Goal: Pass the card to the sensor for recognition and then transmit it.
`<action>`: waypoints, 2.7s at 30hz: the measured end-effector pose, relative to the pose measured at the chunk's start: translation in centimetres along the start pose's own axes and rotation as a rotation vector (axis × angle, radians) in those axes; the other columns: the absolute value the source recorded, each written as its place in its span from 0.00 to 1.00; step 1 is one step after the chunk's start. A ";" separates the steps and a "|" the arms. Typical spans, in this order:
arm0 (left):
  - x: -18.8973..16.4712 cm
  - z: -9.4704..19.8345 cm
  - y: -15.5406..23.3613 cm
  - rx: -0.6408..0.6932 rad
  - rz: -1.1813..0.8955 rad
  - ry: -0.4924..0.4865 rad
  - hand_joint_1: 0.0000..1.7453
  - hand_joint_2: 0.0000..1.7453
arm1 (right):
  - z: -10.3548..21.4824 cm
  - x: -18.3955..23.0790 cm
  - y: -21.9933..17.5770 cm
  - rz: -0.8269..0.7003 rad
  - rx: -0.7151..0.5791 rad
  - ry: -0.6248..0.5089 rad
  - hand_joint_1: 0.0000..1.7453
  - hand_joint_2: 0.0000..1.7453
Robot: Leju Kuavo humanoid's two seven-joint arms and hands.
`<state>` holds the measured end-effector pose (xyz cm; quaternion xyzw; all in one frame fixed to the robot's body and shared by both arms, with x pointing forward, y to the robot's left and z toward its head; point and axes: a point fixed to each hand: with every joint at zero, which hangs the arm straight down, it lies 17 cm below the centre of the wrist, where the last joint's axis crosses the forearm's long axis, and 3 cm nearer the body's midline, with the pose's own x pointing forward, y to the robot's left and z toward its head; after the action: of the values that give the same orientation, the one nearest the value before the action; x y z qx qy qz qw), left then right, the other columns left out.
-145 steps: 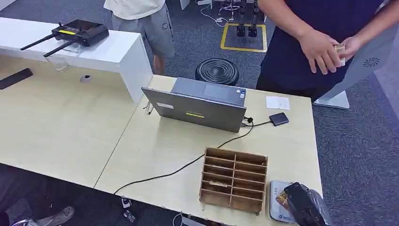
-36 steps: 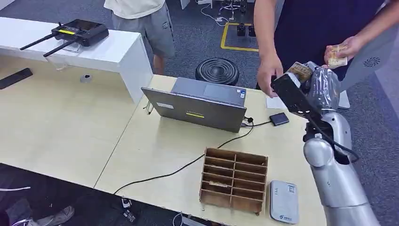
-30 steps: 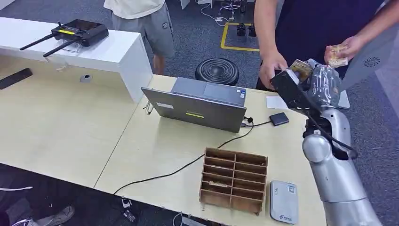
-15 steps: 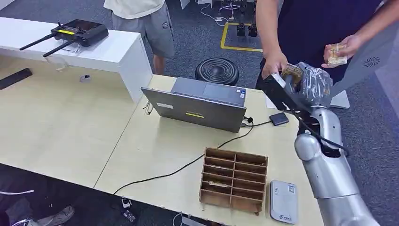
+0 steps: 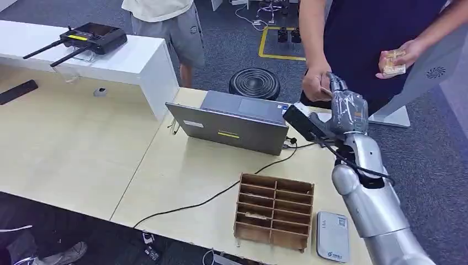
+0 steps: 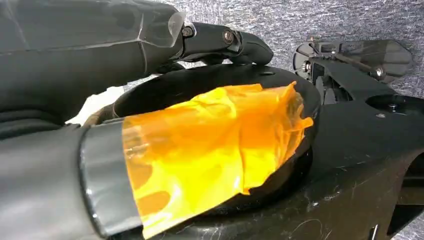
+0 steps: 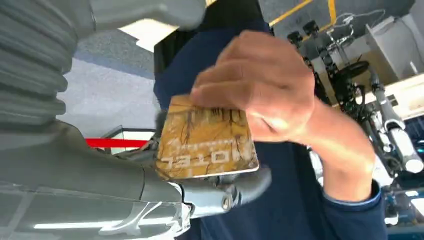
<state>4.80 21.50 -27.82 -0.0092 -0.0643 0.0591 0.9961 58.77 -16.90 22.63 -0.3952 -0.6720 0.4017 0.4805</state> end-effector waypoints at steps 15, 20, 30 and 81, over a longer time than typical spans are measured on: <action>-0.1 0.1 -0.6 -0.012 0.004 -0.010 0.00 0.00 | 3.0 5.0 -3.2 -0.177 -0.132 -0.137 0.00 1.00; -0.2 0.1 -0.6 -0.012 0.011 -0.017 0.00 0.00 | 5.0 6.5 -4.3 -0.225 -0.176 -0.192 0.00 1.00; -0.7 0.2 -0.9 -0.012 0.042 -0.020 0.00 0.00 | 9.8 7.8 -4.8 -0.279 -0.215 -0.265 0.00 1.00; -1.3 0.2 -0.6 0.001 0.116 -0.018 0.00 0.00 | 21.9 11.8 9.1 -0.069 0.082 -0.446 0.34 1.00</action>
<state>3.61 20.74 -27.74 -0.0121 -0.0725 0.1167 0.9904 36.36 -6.25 13.42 -0.2537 -0.7579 0.4893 0.3489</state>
